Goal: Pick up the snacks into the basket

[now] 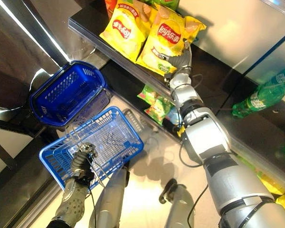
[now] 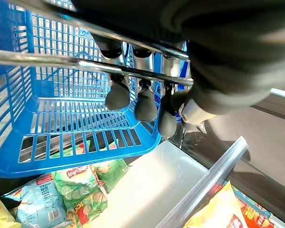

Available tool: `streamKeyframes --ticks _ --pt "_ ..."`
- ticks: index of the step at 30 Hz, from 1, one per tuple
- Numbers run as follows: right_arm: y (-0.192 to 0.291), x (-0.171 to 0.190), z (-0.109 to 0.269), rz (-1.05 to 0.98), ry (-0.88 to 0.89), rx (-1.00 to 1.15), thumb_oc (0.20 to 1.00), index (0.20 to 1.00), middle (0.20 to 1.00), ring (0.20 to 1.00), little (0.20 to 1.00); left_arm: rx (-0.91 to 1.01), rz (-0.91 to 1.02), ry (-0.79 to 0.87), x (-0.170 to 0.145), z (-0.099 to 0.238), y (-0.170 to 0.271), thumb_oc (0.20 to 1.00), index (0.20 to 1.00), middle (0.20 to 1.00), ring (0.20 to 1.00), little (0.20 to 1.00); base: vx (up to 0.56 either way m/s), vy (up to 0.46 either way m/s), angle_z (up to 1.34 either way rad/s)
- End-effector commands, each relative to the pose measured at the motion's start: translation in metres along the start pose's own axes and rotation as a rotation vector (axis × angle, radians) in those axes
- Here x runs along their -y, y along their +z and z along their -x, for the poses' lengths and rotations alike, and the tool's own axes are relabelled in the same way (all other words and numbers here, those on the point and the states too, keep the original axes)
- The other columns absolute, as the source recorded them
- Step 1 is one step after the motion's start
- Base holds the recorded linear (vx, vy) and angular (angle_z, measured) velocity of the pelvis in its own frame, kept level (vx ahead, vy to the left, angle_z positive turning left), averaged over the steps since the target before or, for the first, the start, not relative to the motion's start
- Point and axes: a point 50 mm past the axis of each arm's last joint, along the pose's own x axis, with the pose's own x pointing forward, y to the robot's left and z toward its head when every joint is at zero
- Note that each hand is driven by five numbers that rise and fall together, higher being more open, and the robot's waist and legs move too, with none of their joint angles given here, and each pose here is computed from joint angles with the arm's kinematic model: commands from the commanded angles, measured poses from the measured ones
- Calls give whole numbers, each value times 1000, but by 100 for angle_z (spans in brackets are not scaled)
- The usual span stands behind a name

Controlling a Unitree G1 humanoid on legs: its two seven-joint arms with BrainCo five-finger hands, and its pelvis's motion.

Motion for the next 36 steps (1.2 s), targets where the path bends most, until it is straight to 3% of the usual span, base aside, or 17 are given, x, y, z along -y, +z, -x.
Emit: streamKeyframes --ticks 1,22,31,36 --pt "28 0 -5 48 6 83 1000 1000 1000 1000 1000 107 10 -176 31 -1 21 200 200 200 200 200 0 0 0" --pt "-25 -12 10 222 39 -76 1000 1000 1000 1000 1000 77 7 -212 40 -2 17 200 200 200 200 200 1 0 0" --pt "-38 -6 10 573 84 -36 1000 1000 1000 1000 1000 83 1 -262 48 -3 21 200 200 200 200 200 0 0 0" --pt "-41 -3 10 660 91 -28 1000 1000 1000 1000 1000 87 1 -283 51 -3 23 200 200 200 200 200 1 0 1"
